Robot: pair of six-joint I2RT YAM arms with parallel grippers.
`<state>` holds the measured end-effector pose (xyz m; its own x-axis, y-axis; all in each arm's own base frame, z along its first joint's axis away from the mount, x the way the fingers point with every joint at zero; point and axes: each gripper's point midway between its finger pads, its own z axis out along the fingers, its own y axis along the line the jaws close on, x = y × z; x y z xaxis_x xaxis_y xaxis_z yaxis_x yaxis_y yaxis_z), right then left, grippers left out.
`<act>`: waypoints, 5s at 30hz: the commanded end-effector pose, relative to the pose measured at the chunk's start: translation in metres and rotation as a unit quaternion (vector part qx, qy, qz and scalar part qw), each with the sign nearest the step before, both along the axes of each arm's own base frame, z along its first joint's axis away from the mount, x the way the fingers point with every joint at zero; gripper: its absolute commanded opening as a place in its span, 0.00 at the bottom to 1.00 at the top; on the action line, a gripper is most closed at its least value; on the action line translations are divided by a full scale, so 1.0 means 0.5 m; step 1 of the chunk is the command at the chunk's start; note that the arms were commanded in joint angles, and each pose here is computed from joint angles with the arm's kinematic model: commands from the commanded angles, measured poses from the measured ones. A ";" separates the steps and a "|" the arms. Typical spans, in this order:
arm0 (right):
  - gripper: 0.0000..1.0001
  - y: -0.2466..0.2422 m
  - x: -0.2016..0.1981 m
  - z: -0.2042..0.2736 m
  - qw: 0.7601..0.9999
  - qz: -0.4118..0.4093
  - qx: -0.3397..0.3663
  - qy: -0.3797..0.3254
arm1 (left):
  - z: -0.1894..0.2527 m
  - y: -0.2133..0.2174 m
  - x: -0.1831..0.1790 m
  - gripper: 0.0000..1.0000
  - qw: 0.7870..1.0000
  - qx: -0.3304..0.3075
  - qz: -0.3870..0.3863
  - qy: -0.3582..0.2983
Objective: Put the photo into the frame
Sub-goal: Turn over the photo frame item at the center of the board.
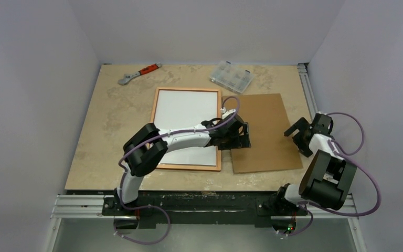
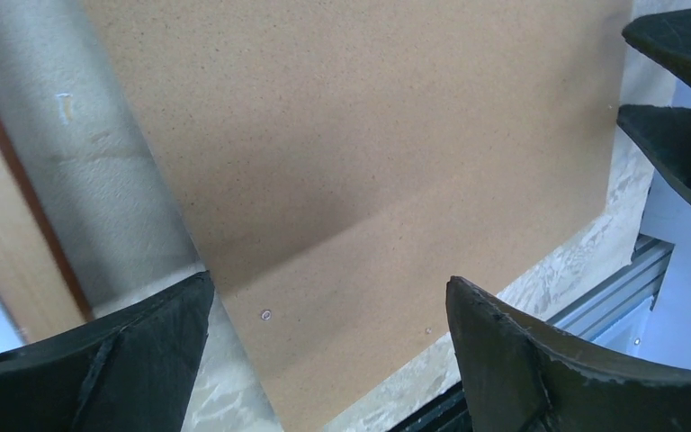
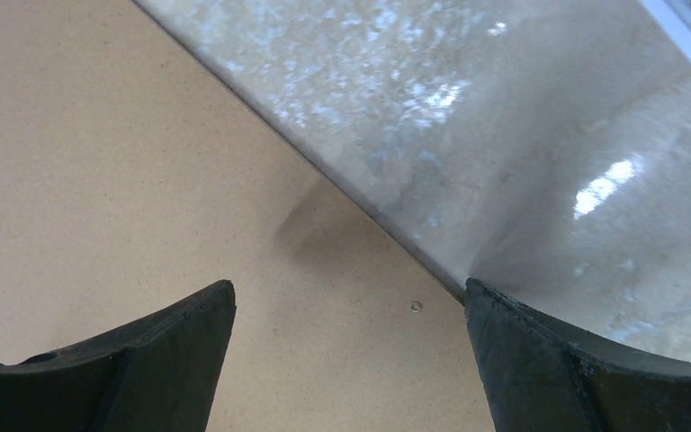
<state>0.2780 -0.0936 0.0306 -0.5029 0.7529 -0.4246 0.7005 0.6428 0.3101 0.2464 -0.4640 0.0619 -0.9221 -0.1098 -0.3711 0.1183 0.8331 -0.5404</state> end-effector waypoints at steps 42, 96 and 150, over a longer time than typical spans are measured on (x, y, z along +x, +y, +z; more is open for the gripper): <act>0.92 0.304 -0.041 0.008 0.955 0.250 0.163 0.003 | 0.019 0.309 0.027 0.96 0.999 0.016 0.052 0.005; 0.88 0.372 -0.024 0.095 0.906 0.339 0.244 -0.065 | 0.358 0.239 -0.026 0.00 0.992 -0.095 -0.025 -0.081; 0.88 0.402 -0.019 0.161 0.897 0.359 0.236 -0.103 | 0.535 0.416 -0.094 0.00 0.966 -0.099 0.001 -0.239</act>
